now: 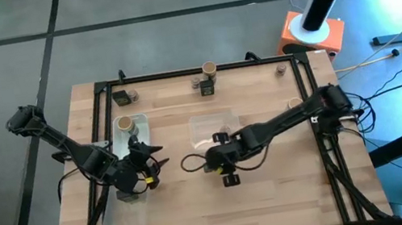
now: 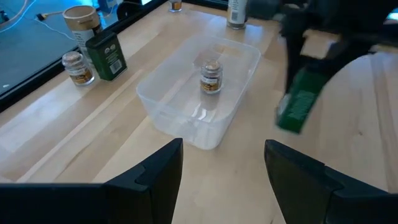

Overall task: Sort spices by type
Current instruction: Put the black seasoning can into the bottom transparent bin

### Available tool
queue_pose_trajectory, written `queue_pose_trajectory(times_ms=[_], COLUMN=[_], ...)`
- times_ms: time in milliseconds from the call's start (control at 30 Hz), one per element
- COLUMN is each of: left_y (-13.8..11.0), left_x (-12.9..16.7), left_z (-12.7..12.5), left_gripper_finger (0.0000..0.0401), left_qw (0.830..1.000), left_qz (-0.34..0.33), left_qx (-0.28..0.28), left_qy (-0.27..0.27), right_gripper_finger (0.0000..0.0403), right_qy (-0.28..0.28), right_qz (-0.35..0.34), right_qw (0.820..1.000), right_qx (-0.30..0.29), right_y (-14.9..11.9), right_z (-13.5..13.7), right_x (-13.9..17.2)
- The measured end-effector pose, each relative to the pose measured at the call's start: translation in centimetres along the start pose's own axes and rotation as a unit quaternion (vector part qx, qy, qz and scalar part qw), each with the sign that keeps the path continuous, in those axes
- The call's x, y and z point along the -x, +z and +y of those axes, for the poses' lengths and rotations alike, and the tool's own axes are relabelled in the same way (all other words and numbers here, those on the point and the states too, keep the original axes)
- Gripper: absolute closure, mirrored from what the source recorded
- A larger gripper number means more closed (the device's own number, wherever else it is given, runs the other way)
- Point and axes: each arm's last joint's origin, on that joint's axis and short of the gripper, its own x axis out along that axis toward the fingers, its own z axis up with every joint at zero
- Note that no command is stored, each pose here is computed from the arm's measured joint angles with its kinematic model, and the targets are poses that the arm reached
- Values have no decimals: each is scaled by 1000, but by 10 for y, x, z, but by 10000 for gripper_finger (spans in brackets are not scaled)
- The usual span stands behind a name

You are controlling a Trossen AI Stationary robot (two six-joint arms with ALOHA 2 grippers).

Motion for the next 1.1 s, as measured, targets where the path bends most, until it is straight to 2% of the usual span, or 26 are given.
queue_pose_trajectory(times_ms=[367, 933, 1100], left_y=[0, 0, -1], left_x=[1, 1, 0], left_z=[-1, 0, -1], left_gripper_finger=[191, 191, 191], left_qw=[1000, 1000, 1000], left_qz=[0, 0, 1], left_qx=[0, -1, -3], left_qy=[-2, -1, 0], right_gripper_finger=[277, 276, 246], right_qy=[5, 6, 7], right_qz=[47, 40, 36], right_qw=[999, 999, 999], right_qx=[-3, 6, 6], right_y=[-8, -8, -8], right_z=[-2, -1, -1], right_x=[-33, -54, -56])
